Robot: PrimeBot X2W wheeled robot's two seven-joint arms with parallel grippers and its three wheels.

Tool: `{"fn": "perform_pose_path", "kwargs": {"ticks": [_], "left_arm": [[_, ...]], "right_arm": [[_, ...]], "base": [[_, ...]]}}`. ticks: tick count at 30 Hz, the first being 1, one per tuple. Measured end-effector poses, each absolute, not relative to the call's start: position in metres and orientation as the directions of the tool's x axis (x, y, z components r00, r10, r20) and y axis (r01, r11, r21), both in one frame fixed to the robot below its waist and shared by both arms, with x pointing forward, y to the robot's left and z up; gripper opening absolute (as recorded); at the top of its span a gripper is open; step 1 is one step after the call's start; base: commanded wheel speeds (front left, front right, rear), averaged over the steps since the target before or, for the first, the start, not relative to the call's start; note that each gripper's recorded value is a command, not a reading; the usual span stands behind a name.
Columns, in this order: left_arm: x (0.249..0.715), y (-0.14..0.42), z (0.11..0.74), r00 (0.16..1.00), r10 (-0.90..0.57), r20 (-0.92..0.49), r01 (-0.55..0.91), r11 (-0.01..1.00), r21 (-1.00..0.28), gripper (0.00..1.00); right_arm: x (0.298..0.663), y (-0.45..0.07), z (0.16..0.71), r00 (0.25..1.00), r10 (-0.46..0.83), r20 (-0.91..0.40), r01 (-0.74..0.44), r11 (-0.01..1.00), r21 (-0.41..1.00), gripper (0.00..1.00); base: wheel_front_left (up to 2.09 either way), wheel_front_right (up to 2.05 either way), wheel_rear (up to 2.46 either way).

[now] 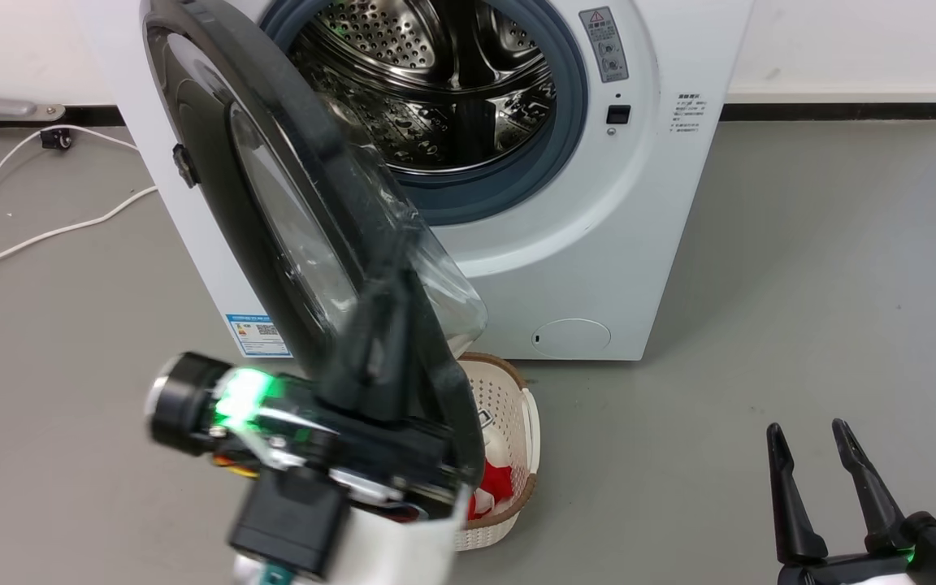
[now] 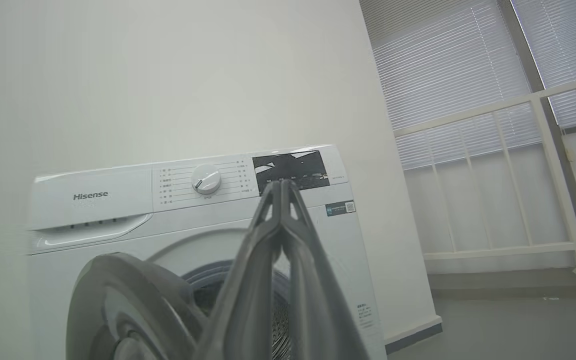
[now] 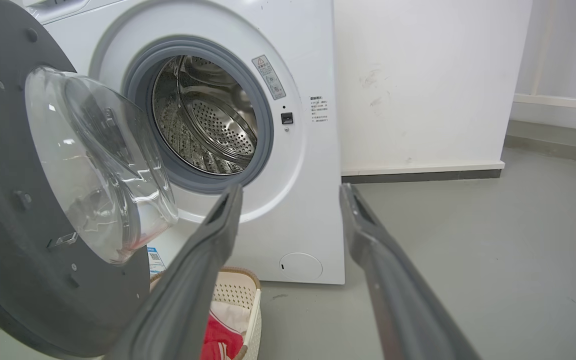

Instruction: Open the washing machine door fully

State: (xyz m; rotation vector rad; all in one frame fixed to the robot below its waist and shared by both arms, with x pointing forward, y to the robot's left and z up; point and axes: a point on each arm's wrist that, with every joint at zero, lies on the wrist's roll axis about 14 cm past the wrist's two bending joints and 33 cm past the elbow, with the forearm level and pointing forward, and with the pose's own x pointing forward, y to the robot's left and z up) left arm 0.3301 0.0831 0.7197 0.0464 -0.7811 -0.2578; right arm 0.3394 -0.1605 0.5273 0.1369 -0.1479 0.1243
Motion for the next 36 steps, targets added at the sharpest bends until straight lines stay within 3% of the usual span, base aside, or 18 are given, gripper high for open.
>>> {"fn": "perform_pose_path", "kwargs": {"ticks": [11, 20, 28, 36], "left_arm": [[0.296, -0.005, 0.724, 0.533, -0.489, 0.690, 0.501, 0.840, 0.208, 0.00], [0.284, -0.046, 0.688, 0.505, -0.632, 0.588, 0.634, 0.734, 0.244, 0.00], [0.295, -0.052, 0.610, 0.595, -0.710, 0.378, 0.697, 0.689, 0.199, 0.00], [0.324, -0.031, 0.559, 0.714, -0.658, 0.237, 0.654, 0.749, 0.109, 0.00]], "right_arm": [[0.341, -0.158, 0.528, 0.981, 0.120, 0.156, -0.140, 0.982, 0.127, 1.00], [0.347, -0.149, 0.529, 0.976, 0.145, 0.160, -0.165, 0.979, 0.122, 1.00], [0.355, -0.141, 0.526, 0.974, 0.170, 0.153, -0.189, 0.975, 0.119, 1.00], [0.362, -0.141, 0.524, 0.975, 0.169, 0.147, -0.186, 0.976, 0.113, 1.00]], "base": [[0.00, 0.00, 0.00], [0.00, 0.00, 0.00], [0.00, 0.00, 0.00], [0.00, 0.00, 0.00]]}}
